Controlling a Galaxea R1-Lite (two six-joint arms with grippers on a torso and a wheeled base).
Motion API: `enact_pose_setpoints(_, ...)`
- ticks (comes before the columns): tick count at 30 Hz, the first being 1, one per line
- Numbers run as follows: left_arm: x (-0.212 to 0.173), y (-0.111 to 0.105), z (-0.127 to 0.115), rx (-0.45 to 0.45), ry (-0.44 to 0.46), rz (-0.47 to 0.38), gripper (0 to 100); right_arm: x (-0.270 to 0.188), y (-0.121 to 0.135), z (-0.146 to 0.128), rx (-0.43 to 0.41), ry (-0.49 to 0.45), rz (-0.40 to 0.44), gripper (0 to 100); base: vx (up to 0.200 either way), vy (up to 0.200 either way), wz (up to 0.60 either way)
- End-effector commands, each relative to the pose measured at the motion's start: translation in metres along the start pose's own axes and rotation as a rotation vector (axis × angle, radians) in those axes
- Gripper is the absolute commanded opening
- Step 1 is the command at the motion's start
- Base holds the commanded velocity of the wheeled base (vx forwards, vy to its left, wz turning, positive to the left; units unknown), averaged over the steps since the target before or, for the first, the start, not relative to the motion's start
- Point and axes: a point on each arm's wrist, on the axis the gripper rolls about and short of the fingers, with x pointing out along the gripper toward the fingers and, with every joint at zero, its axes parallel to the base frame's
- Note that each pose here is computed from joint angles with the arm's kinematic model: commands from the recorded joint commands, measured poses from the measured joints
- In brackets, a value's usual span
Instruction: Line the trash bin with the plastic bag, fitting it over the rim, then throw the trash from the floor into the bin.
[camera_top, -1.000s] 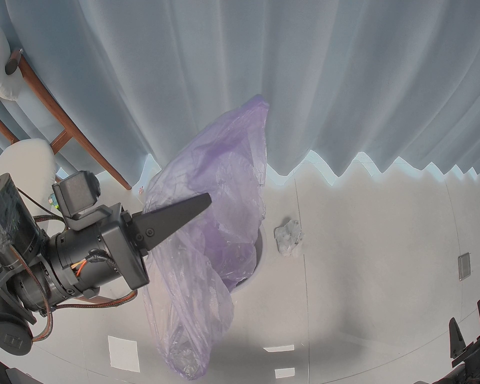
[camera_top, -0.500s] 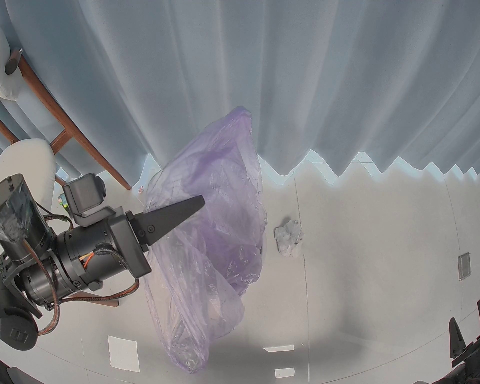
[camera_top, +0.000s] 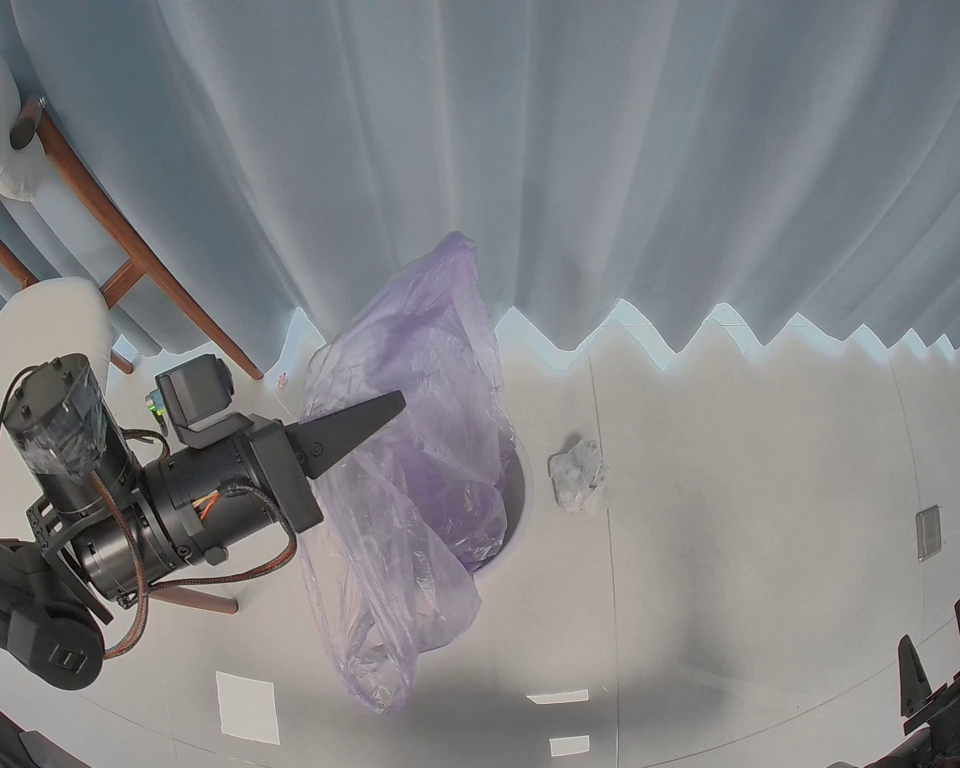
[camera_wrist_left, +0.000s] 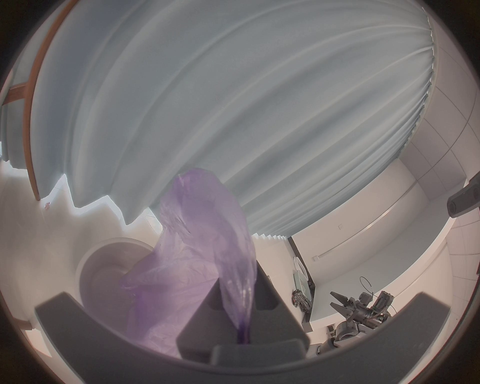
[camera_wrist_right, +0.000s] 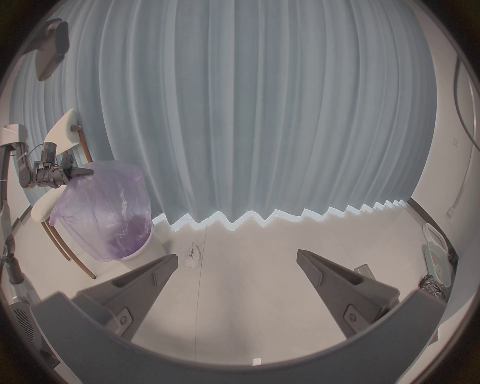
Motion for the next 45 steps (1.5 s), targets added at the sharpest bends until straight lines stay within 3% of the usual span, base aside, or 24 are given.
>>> enact_pose_setpoints(1,0.005,0.010,-0.008,-0.012,0.019,0.028,0,0.000,0.000,-0.005,0.000,0.000,0.000,100,0.000,0.000,0.00)
enact_pose_setpoints(45,0.010,0.033,-0.031,-0.057,0.098,0.098,0,0.000,0.000,-0.005,0.003,0.002,0.000,100,0.000,0.000,0.00)
